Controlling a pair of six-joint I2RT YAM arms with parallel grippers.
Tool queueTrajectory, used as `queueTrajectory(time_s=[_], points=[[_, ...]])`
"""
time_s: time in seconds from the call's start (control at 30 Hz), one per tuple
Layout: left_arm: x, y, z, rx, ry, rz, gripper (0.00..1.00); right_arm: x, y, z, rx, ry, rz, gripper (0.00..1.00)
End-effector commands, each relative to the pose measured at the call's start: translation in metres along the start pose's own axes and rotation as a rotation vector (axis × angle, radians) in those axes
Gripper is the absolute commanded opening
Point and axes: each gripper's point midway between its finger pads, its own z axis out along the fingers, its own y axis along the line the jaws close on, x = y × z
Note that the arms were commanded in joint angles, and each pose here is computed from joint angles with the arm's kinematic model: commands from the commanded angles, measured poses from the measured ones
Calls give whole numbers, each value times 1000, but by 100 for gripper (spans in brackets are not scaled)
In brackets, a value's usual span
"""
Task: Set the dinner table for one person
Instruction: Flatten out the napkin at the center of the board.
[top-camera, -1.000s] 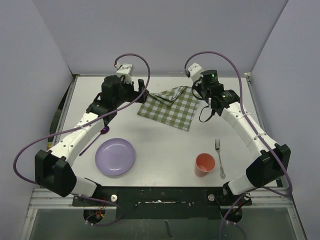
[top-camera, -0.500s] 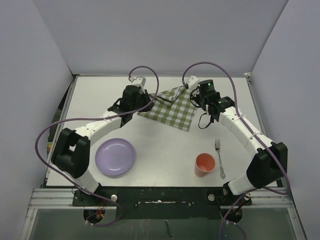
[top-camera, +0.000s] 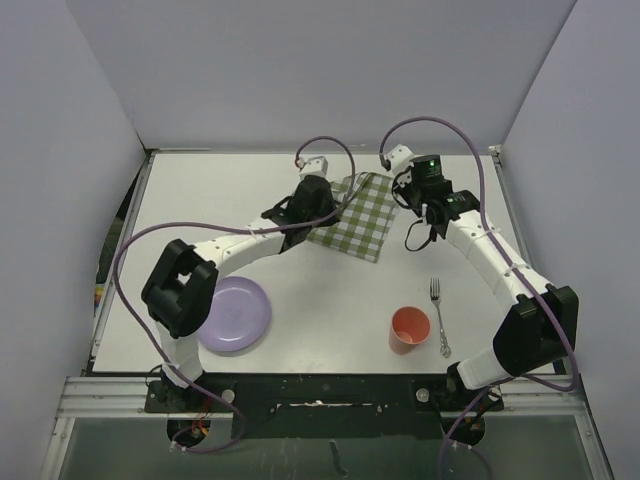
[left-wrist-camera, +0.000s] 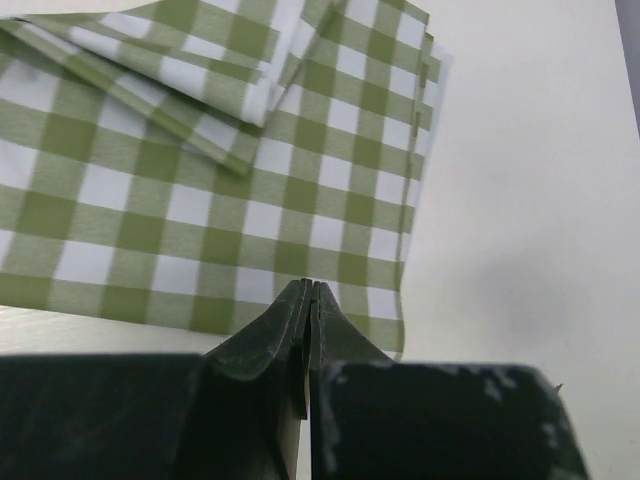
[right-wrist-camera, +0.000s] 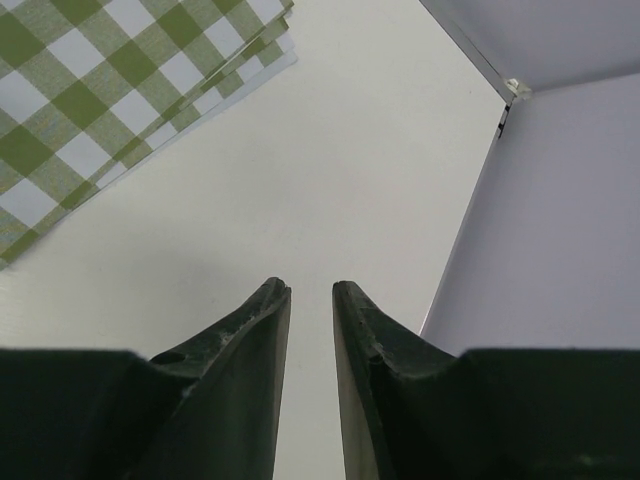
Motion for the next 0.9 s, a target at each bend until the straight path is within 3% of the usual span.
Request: queueTrajectory(time_s=[0.0, 0.17, 0.37, 0.53, 0.87], points=[[20, -6, 11, -126, 37, 1, 0, -15, -7, -2, -18, -64, 67, 26], [53, 46, 14, -375, 112, -9, 0, -1, 23, 11, -130, -58, 49, 26], [36, 67, 19, -409, 47, -12, 0, 13, 21, 21, -99, -13, 33, 24], [41, 44, 40, -326, 63, -38, 0, 12, 13, 20, -70, -21, 30, 24], [108, -10, 69, -158, 297, -132, 0, 26, 12, 27, -67, 4, 42, 23]])
